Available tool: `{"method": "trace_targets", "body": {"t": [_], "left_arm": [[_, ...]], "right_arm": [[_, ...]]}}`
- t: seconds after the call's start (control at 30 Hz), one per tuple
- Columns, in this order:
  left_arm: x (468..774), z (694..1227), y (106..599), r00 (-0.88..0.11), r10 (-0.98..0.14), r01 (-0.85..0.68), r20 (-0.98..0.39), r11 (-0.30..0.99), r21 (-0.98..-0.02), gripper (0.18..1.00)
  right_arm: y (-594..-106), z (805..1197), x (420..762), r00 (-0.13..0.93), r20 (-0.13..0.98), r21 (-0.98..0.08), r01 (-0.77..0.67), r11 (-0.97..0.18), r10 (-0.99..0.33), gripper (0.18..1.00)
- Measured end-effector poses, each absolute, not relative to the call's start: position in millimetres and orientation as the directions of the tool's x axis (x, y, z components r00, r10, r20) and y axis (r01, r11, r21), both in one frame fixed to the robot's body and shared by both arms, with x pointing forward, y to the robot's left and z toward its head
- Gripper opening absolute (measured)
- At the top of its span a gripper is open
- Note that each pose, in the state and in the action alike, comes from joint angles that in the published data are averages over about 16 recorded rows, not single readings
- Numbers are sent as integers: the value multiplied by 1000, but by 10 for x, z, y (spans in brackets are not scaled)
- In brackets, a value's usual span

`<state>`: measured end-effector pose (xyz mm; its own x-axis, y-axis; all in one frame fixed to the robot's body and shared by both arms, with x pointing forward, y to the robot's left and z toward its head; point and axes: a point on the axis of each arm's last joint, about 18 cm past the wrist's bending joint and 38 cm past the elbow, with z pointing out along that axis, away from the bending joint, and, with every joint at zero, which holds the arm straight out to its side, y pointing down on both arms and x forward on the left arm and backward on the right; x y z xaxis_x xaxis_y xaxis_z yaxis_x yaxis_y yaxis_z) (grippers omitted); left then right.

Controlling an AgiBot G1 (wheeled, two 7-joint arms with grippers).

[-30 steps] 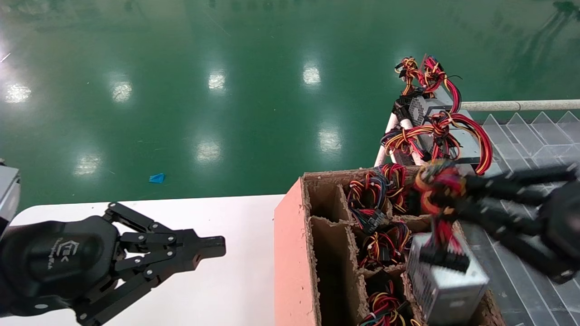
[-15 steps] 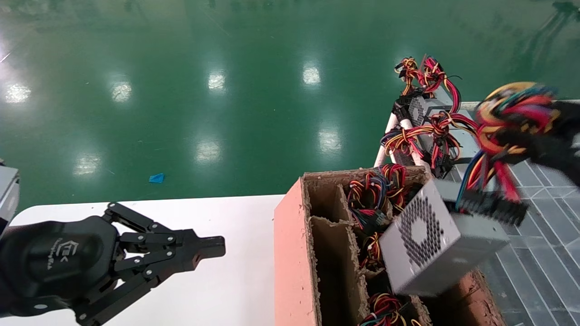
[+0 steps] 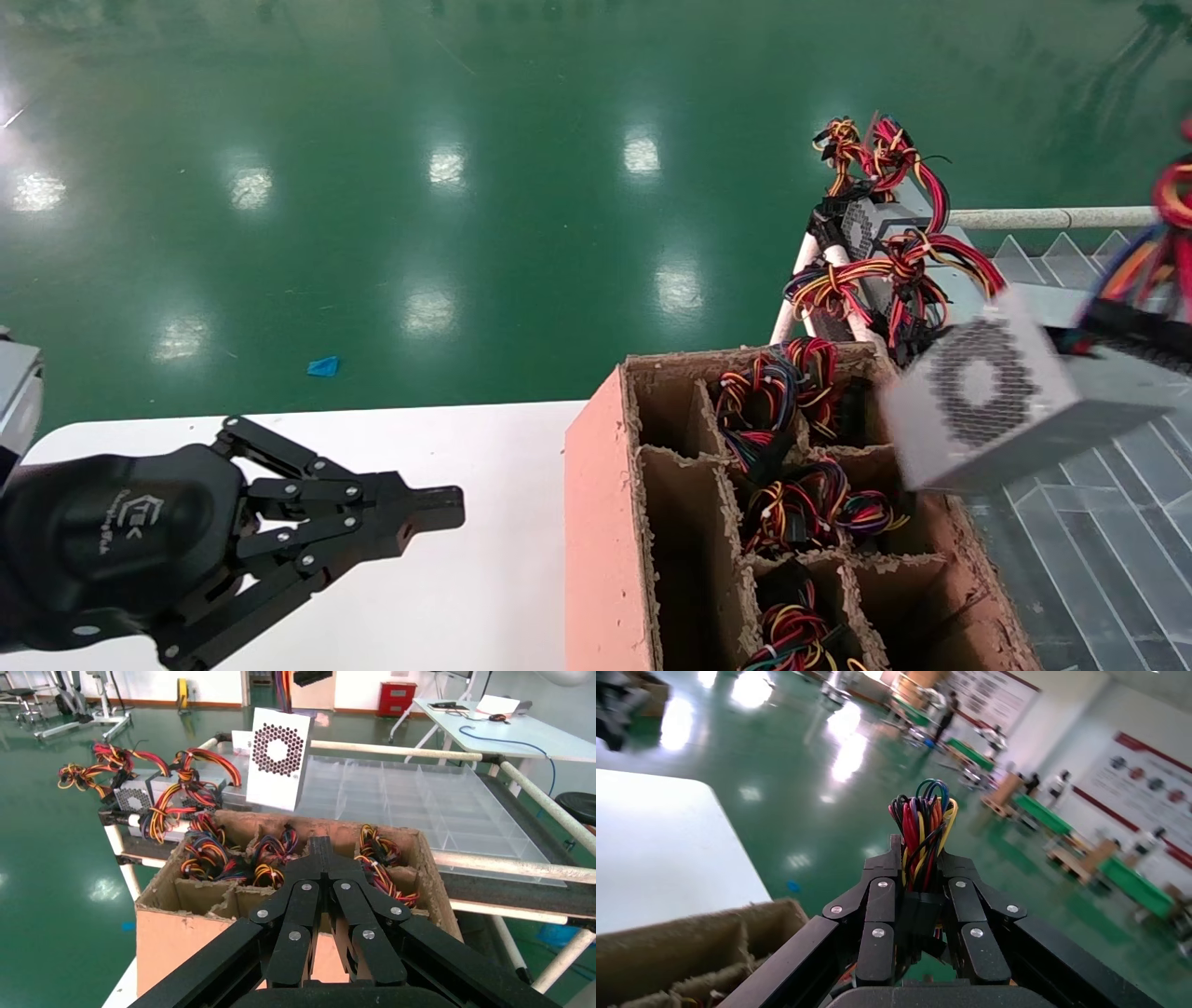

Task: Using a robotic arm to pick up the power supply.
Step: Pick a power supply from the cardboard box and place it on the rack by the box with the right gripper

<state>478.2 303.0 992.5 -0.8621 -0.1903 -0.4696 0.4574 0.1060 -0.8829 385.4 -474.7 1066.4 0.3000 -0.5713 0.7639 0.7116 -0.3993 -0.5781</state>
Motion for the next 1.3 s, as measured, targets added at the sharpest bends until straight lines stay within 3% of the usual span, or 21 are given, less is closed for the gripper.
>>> {"method": "trace_targets", "body": {"t": [0.63, 1.3], "left_arm": [[4782, 9925, 3030, -862, -190, 457, -470, 106, -883, 191], [4782, 9925, 3030, -862, -190, 457, -470, 106, -883, 191]], "right_arm": [[-5181, 10116, 3585, 262, 626, -714, 571, -405, -734, 253], [-5294, 9945, 4115, 303, 570, -776, 504, -379, -764, 252]]}}
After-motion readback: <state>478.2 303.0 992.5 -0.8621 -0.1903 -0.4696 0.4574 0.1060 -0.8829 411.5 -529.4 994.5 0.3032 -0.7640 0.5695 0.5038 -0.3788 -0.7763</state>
